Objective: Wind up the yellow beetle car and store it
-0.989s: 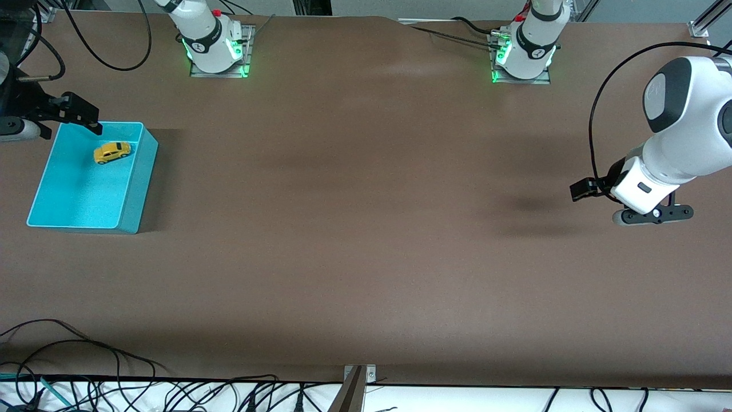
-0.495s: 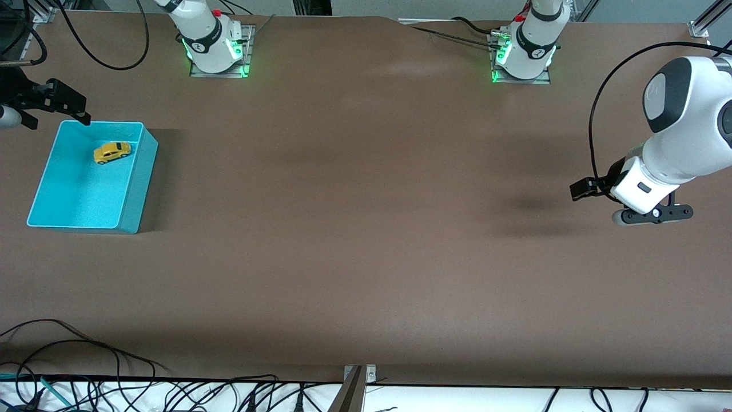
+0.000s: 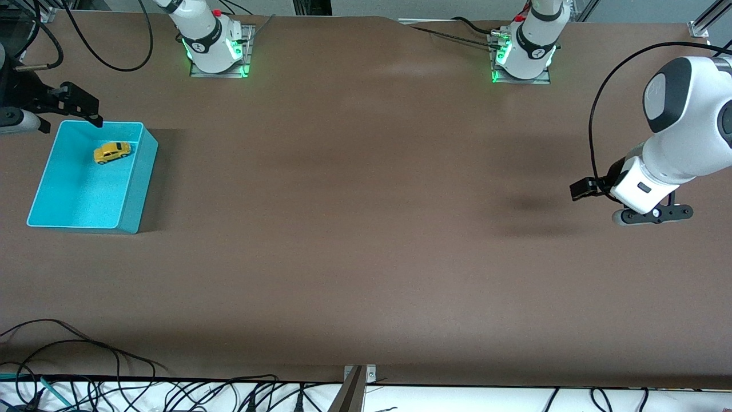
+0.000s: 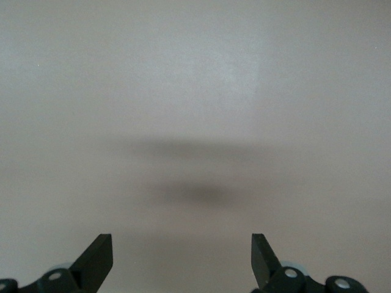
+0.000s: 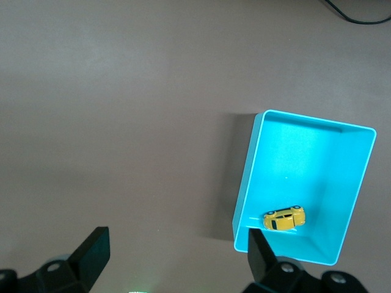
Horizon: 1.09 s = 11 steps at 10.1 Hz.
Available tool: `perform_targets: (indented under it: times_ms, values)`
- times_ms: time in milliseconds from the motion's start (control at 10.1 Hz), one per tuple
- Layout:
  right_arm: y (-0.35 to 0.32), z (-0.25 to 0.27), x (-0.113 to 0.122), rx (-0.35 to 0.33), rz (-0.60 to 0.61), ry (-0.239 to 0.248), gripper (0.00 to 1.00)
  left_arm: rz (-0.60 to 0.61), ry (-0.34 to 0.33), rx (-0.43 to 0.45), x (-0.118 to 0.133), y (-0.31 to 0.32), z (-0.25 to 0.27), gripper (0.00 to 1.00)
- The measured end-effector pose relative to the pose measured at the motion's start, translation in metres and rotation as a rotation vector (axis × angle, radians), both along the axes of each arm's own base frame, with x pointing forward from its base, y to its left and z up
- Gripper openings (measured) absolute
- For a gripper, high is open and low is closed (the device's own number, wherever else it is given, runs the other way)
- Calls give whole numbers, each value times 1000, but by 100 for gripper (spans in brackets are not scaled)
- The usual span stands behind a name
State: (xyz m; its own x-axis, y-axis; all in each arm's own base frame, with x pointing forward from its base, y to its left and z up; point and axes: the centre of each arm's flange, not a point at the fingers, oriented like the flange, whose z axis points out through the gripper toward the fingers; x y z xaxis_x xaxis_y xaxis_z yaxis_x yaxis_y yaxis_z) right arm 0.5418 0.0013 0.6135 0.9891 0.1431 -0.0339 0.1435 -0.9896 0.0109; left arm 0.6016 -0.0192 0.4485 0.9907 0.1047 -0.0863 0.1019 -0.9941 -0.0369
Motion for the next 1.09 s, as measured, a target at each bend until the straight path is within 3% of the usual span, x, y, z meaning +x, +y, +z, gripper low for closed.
perform_targets:
  times_ms: [297,1088]
  values:
    - [0,-4,10,0,0,10,100,0,0,0,0,0,0,100]
    - [0,0,9,0,1,17,100,-14,9,-1,-1,0,-1,100]
